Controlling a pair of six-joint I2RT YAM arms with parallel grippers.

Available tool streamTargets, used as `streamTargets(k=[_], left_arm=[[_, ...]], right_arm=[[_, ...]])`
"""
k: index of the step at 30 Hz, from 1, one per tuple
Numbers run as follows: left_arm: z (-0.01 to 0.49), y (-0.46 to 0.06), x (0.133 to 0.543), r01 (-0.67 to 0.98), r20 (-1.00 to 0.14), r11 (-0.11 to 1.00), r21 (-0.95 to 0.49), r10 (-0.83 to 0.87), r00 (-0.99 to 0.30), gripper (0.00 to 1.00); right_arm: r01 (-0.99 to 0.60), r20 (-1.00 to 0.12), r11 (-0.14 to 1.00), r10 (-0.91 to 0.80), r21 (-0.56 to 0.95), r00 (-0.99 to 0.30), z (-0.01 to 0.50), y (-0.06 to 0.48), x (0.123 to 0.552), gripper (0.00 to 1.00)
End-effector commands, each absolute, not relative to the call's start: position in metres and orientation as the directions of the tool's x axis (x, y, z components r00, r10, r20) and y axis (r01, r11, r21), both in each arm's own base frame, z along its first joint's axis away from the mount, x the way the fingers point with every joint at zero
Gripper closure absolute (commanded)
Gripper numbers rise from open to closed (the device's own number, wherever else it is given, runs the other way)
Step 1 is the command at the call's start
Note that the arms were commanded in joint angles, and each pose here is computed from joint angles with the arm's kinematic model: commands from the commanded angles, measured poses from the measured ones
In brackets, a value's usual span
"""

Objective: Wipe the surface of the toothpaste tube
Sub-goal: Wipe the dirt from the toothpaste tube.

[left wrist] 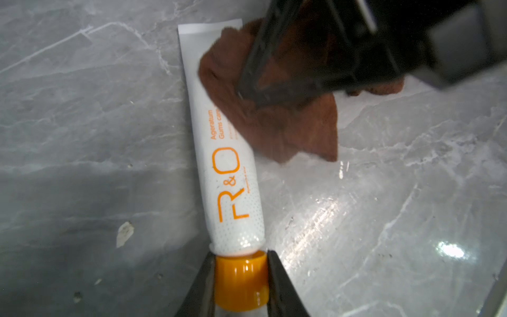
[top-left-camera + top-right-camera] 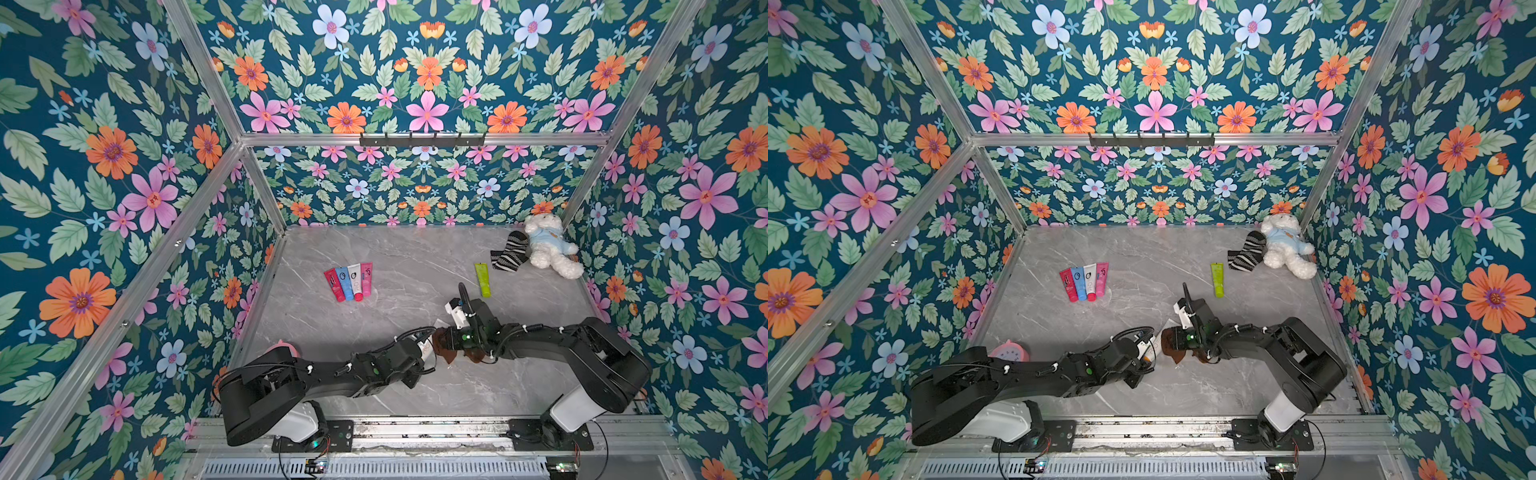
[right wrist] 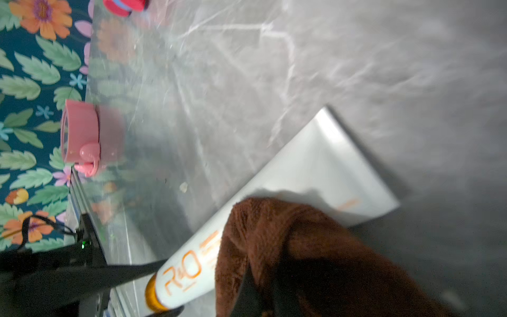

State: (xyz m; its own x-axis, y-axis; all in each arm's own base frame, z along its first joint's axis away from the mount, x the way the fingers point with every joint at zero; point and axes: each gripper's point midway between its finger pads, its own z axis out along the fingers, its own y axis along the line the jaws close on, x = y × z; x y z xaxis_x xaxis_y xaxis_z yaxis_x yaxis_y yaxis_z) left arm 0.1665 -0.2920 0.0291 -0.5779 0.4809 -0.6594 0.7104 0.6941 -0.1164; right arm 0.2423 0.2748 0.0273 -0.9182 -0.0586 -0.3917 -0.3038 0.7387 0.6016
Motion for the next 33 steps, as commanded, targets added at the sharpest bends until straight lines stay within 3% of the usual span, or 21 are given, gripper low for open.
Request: streamTargets(k=[1, 5, 8, 16, 22, 33], left_arm=[[0.041, -0.312, 0.162, 0.751, -0.693, 0.638, -0.170, 0.465, -0.552, 1.00], [0.041, -0.314, 0.162, 0.755, -0.693, 0.634, -0.171, 0.468, -0.549, 1.00], [0.041, -0.313, 0.162, 0.753, -0.693, 0.634, -0.174, 0.465, -0.552, 1.00], [0.046, -0.309, 0.160, 0.751, -0.705, 0.635, -0.182, 0.447, -0.550, 1.00], [0.047, -0.308, 0.161, 0.749, -0.706, 0.638, -0.182, 0.445, -0.551, 1.00], [0.042, -0.312, 0.161, 0.751, -0.695, 0.636, -0.177, 0.460, -0.553, 1.00]], right_arm=[[-0.287, -0.343, 0.719, -0.072, 0.633, -0.937, 0.029, 0.288, 0.218, 1.00], [-0.319, -0.376, 0.681, -0.069, 0.659, -0.924, 0.043, 0.301, 0.217, 1.00], [-0.297, -0.366, 0.738, -0.073, 0.606, -0.928, 0.034, 0.293, 0.229, 1.00], [-0.129, -0.313, 0.815, 0.067, 0.565, -0.947, 0.011, 0.232, 0.281, 1.00], [-0.096, -0.323, 0.862, 0.082, 0.499, -0.943, 0.009, 0.207, 0.287, 1.00], [-0.316, -0.380, 0.716, -0.076, 0.622, -0.922, 0.060, 0.283, 0.241, 1.00]])
